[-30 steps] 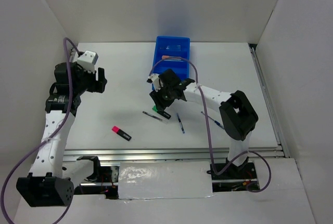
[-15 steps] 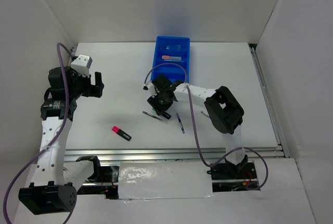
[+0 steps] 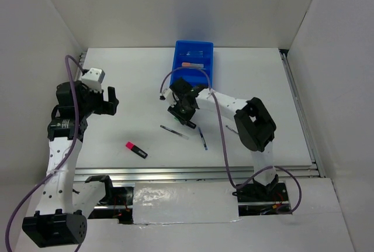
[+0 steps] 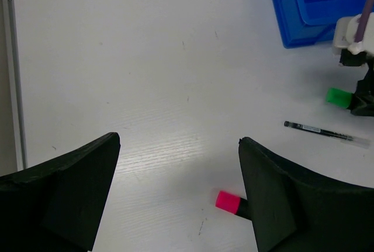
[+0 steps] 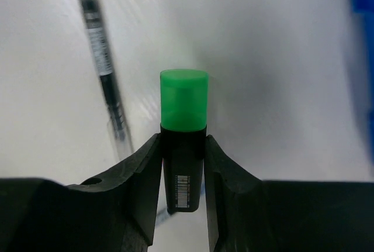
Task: Sort the stationery into containers
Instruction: Grab a piece of stationery with the right arm, then place the stationery into the container
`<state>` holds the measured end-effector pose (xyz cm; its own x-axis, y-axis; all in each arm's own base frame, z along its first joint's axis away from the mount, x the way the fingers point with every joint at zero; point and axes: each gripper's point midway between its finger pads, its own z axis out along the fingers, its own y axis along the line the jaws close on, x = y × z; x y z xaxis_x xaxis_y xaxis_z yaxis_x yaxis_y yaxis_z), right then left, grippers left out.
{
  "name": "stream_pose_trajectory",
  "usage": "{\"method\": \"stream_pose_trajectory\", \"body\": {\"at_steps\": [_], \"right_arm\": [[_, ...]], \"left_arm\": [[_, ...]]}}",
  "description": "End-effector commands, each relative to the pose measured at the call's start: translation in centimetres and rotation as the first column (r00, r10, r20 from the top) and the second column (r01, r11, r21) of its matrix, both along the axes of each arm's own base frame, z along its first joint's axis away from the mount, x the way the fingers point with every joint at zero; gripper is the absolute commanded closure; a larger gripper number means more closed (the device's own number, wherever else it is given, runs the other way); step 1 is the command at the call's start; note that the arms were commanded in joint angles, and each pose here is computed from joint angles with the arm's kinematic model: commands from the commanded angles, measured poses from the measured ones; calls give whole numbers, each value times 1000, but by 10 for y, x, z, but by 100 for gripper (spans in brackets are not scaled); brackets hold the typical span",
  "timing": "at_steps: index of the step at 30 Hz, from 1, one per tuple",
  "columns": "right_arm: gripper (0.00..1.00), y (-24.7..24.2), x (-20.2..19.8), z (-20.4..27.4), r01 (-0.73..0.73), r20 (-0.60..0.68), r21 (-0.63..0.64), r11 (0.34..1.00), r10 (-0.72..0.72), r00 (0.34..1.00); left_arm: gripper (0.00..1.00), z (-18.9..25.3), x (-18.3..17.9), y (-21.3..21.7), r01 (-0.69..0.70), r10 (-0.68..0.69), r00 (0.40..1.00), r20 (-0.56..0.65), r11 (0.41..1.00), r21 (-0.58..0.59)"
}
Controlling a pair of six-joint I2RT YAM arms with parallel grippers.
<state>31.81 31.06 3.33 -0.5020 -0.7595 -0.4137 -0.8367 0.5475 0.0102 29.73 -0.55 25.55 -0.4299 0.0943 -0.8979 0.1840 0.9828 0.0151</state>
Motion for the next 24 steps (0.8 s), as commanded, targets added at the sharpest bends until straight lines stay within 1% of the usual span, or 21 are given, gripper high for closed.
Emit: {"method": "stream_pose_trajectory", "body": {"at_steps": [1, 2, 3, 5, 6, 8, 9, 10, 12, 13, 15, 16, 17, 18, 19, 20, 24], "right_arm": [[83, 21, 12, 125, -173, 244, 112, 978, 142, 959], [84, 26, 15, 160, -207, 315, 138, 969, 155, 936], [86, 26, 18, 173, -251, 363, 119, 961, 193, 912], [86, 23, 30, 201, -280, 430, 105, 954, 210, 878], [87, 18, 38, 204, -297, 453, 73, 952, 234, 860], [87, -1, 63, 201, -261, 480, 33, 965, 214, 851], [87, -6, 72, 198, -258, 492, 19, 966, 216, 843], [87, -21, 88, 195, -244, 512, -15, 970, 217, 831], [87, -30, 115, 191, -236, 569, -60, 970, 228, 790], [87, -40, 137, 187, -202, 594, -68, 977, 202, 779], [87, -49, 162, 189, -172, 624, -91, 981, 191, 758], [87, -53, 177, 175, -155, 610, -99, 983, 183, 771], [87, -55, 191, 188, -126, 641, -97, 987, 158, 751], [86, -57, 206, 188, -113, 654, -96, 989, 148, 741], [86, -55, 210, 181, -117, 653, -103, 988, 156, 741], [86, -57, 218, 185, -118, 669, -113, 987, 163, 725], [85, -53, 232, 169, -153, 683, -150, 977, 214, 698]], "left_arm": [[6, 10, 8, -6, 32, -31, 998, 62, 999, -25], [6, 10, 9, -8, 36, -33, 997, 63, 999, -40], [6, 7, 12, -11, 46, -43, 997, 65, 997, -54], [7, 10, 18, -17, 64, -57, 995, 85, 995, -74], [6, 9, 21, -18, 66, -59, 995, 86, 994, -82], [6, 6, 26, -19, 66, -59, 994, 89, 995, -74], [6, 4, 28, -21, 48, -39, 996, 83, 993, -106], [6, 4, 34, -21, 44, -34, 996, 86, 993, -112], [6, -1, 40, -21, 25, -15, 997, 79, 993, -116], [6, 3, 43, -22, 23, -10, 995, 99, 991, -133], [6, 3, 45, -21, 23, -6, 994, 105, 987, -162], [6, 4, 46, -22, 32, -14, 994, 106, 986, -164], [6, 7, 45, -26, 50, -32, 994, 107, 985, -167], [6, 8, 46, -25, 51, -35, 994, 104, 986, -158], [6, 9, 47, -24, 53, -37, 993, 109, 987, -149], [6, 9, 47, -23, 48, -34, 994, 100, 989, -140], [6, 7, 46, -19, 41, -31, 995, 90, 993, -107]]}}
